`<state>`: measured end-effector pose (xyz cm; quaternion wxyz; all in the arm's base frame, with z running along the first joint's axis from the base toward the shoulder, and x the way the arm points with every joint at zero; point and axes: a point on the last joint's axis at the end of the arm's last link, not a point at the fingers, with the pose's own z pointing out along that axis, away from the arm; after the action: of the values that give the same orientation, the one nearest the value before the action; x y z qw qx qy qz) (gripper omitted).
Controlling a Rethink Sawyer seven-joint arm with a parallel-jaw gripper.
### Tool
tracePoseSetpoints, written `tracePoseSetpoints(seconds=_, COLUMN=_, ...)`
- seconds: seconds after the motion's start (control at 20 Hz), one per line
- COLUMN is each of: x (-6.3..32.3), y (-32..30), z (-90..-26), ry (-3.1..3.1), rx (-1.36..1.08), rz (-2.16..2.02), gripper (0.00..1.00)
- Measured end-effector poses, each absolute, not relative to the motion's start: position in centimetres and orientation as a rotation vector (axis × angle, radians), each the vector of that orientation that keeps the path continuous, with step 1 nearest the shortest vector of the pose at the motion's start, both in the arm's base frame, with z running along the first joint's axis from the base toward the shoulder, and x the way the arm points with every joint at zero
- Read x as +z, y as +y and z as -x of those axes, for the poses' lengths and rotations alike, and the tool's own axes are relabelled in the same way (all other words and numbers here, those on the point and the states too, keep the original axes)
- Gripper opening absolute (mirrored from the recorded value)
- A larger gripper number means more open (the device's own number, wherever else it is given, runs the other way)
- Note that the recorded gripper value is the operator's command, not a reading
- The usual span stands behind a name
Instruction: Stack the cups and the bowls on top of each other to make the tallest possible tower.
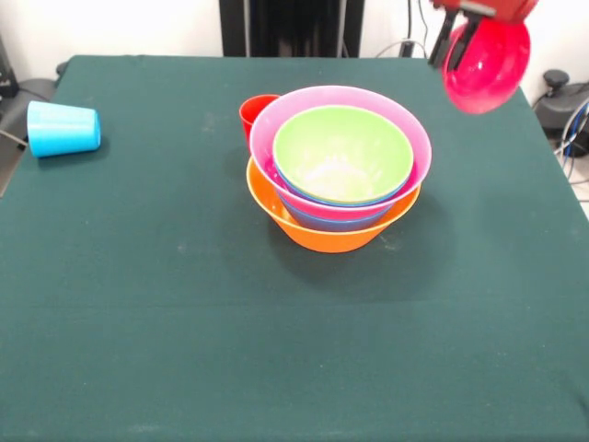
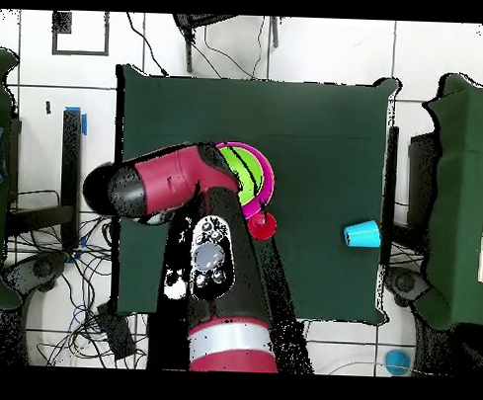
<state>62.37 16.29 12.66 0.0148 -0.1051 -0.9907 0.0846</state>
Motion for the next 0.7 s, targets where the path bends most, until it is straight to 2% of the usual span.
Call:
tracePoseSetpoints(seconds=0.4, x=6.9, y=15.3, z=-65.1, ry=-3.057, rx=0.143, rz=0.374, gripper=0.0)
tracePoseSetpoints(seconds=0.7, x=4.3, y=14.6, z=-66.0, ry=-3.087, rx=0.04, rz=0.394, gripper=0.0)
